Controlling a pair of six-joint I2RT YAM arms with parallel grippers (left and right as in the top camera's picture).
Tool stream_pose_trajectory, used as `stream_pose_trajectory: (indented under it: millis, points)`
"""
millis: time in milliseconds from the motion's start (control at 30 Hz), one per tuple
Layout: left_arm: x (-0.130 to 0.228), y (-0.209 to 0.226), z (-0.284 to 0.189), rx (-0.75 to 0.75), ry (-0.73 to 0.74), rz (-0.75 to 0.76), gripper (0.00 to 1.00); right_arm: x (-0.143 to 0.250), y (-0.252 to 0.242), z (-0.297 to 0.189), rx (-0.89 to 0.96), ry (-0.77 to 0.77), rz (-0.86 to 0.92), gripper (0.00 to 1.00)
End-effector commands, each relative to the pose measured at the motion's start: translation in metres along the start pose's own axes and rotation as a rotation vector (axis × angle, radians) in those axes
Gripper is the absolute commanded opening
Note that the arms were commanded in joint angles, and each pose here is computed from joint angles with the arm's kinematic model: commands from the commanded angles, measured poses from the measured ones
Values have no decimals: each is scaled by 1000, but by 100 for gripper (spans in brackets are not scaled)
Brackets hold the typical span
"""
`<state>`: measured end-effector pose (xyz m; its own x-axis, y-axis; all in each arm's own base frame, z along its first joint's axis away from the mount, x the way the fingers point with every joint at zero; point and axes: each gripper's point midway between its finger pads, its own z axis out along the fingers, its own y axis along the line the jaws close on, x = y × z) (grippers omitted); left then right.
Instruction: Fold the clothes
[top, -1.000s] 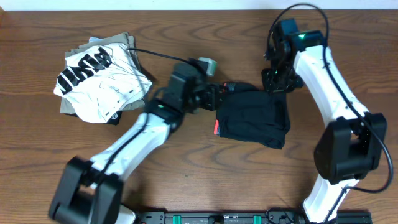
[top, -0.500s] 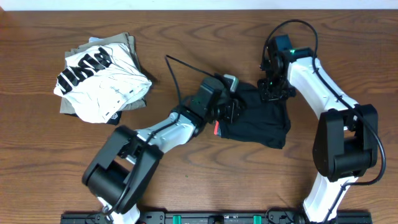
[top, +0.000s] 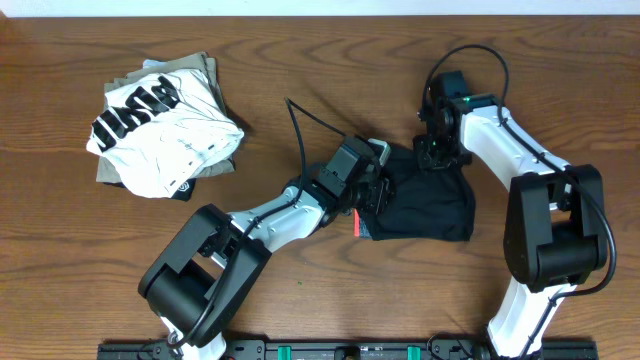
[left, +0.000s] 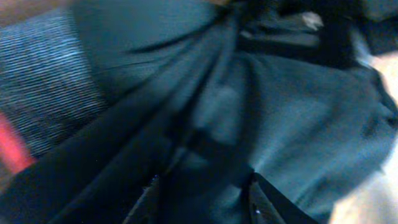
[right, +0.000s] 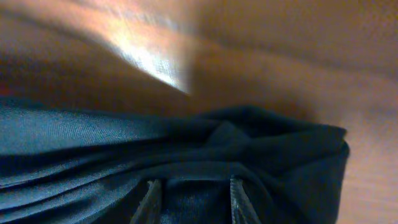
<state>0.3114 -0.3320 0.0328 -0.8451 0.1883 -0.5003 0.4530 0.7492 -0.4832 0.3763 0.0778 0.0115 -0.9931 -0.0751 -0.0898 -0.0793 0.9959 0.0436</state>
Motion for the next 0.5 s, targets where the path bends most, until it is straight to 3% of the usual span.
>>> stream_pose_trajectory:
  millis: [0,333,467]
  points:
    - [-2,23,0,-85,-5,-25,47,19,-6,9,15,57,53,35]
    - [6,6,0,13,45,-33,47,1,-4,6,6,-10,50,42]
    - [-10,-1,-14,29,-6,26,47,-26,-7,-31,28,-79,35,54]
